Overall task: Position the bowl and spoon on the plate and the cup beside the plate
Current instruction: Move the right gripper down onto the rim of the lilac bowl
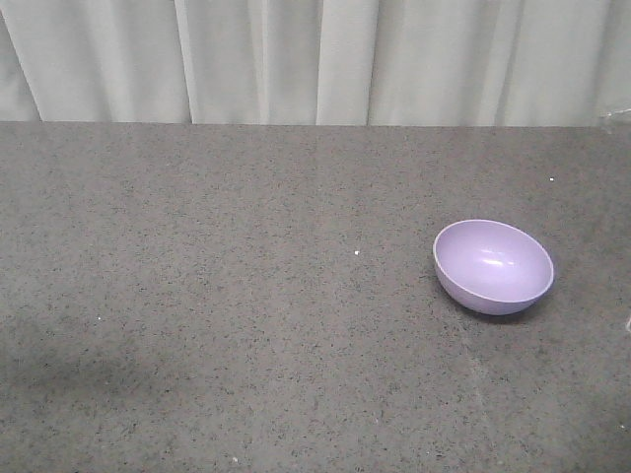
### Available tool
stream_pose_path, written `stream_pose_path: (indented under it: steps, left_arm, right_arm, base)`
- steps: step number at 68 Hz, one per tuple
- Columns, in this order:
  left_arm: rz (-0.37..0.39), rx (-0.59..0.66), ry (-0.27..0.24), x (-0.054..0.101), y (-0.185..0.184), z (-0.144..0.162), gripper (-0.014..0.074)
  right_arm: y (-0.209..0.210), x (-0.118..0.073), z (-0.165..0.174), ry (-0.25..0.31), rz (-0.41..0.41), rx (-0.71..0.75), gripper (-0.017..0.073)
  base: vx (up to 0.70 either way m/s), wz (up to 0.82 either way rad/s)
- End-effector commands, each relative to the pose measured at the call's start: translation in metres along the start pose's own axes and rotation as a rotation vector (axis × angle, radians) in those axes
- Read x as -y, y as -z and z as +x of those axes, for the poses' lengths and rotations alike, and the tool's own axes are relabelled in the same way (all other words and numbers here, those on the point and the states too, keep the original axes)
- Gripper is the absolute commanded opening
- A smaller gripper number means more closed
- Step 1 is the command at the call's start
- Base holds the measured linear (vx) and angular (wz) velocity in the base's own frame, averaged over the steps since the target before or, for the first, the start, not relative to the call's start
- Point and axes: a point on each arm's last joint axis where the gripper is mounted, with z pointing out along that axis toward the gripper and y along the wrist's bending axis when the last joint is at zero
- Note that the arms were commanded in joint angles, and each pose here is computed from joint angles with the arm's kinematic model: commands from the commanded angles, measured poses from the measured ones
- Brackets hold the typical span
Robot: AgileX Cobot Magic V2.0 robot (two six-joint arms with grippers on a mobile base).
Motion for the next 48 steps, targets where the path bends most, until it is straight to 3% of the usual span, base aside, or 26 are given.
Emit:
stream_pose_path:
  steps: [1, 18, 48]
  left_arm:
    - [0.031, 0.094, -0.001, 0.003, 0.013, -0.008, -0.0008]
    - [0.028, 0.080, -0.001, 0.003, 0.012, -0.007, -0.0008]
    - [0.028, 0.081, -0.001, 0.003, 0.012, -0.007, -0.0008]
  right_arm:
    - [0.006, 0.000, -0.012, 0.001, -0.008, 0.089, 0.0549]
    - [-0.011, -0.005, -0.027, 0.002, -0.031, 0.123, 0.0549]
    - [-0.139, -0.022, -0.054, 0.044, -0.025, -0.127, 0.0549]
  base:
    - [0.00, 0.00]
    - [0.00, 0.00]
    - [0.00, 0.00]
